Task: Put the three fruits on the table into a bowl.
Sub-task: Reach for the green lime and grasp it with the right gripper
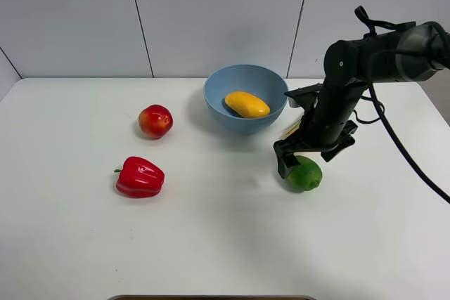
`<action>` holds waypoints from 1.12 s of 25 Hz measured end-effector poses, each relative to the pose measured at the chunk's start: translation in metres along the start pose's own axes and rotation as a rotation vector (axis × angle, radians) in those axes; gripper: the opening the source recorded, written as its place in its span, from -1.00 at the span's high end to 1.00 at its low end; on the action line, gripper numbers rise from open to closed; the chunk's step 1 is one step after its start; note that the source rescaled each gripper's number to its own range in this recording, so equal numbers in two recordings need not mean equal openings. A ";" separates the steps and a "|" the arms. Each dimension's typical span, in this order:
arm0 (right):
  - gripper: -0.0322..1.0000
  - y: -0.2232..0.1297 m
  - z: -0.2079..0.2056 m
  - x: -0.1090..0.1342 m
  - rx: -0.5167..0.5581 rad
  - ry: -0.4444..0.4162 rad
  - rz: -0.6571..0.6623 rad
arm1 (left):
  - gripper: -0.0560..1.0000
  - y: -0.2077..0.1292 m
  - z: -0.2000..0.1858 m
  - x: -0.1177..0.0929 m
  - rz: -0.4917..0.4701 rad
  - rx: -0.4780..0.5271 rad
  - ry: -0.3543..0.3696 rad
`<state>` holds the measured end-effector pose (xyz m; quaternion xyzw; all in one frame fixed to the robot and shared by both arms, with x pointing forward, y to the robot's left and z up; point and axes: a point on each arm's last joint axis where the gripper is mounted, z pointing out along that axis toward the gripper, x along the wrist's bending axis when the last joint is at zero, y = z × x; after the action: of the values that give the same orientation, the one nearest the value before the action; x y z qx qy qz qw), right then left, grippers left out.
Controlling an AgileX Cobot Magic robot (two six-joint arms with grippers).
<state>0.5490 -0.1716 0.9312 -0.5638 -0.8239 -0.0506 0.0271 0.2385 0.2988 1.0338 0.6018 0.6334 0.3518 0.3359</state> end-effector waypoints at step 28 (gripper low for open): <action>-1.00 0.007 0.036 -0.005 0.016 -0.011 0.016 | -1.00 0.000 0.000 0.000 0.000 0.000 0.000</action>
<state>0.5577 -0.1694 0.8951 -0.5702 -0.8200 -0.0407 0.0275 0.2385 0.2988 1.0338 0.6018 0.6334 0.3518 0.3359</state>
